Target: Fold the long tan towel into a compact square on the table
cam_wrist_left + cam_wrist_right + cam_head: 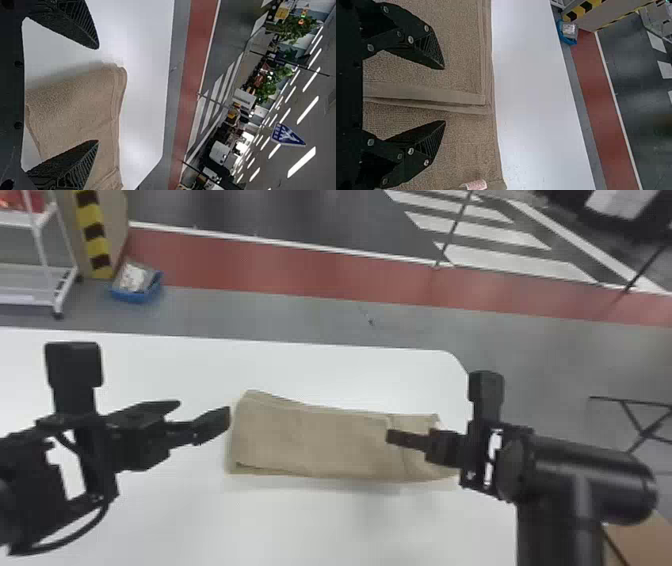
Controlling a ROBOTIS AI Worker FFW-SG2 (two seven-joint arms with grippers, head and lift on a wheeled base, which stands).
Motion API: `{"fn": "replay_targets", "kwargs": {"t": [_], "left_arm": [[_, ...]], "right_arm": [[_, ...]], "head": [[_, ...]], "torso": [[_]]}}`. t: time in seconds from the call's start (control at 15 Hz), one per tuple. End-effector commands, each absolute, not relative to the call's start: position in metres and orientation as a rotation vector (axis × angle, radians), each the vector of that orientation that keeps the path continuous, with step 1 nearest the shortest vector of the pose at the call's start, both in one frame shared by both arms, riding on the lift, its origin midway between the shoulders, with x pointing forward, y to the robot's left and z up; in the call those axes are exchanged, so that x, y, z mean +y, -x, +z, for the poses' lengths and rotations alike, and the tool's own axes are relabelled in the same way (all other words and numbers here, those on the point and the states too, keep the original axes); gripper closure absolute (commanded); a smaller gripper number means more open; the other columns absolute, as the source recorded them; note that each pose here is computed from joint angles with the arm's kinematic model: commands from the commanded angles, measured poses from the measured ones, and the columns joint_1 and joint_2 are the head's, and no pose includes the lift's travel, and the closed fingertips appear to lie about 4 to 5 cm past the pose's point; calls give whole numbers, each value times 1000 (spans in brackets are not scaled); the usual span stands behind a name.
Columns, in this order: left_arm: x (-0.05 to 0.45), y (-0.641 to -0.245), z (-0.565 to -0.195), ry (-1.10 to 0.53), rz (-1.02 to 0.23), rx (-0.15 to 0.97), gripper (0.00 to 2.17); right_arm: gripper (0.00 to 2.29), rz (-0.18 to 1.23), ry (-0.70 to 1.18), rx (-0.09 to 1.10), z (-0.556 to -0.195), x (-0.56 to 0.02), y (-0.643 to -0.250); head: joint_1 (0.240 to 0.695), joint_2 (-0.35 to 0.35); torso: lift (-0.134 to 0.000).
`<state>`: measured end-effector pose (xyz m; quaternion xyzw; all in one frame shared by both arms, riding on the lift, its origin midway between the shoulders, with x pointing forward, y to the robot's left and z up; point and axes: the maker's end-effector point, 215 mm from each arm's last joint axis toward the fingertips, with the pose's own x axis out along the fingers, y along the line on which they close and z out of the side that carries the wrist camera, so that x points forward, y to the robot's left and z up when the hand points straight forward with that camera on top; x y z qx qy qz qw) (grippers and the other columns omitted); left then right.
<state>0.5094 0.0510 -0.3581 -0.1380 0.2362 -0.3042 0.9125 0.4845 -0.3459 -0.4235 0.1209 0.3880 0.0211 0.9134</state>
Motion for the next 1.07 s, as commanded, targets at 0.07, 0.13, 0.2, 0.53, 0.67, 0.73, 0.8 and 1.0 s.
{"fn": "replay_targets", "kwargs": {"t": [0.07,0.13,0.2,0.53,0.67,0.73,0.8,1.0], "left_arm": [[57,-511,-360,281,-615,487,33],[57,-511,-363,283,-613,492,33],[58,-511,-364,282,-611,493,33],[57,-514,-362,284,-610,488,33],[58,-515,-362,284,-609,489,33],[58,-515,-363,284,-608,490,33],[58,-515,-364,284,-607,492,33],[58,-515,-363,285,-608,490,33]], "right_arm": [[532,37,-240,822,-433,-346,-496],[532,38,-238,830,-436,-344,-498],[532,39,-240,837,-440,-344,-498],[684,40,-244,844,-441,-343,-503],[812,54,-243,840,-438,-338,-508],[846,56,-246,842,-437,-338,-509],[846,60,-248,845,-438,-335,-510],[974,66,-252,847,-439,-333,-511]], "head": [[695,-318],[695,-316],[695,-310],[695,-304],[695,-302],[695,-300],[695,-298],[695,-291]], "torso": [[-124],[-124],[-124],[-124],[-124],[-124],[-124],[-124]]}}
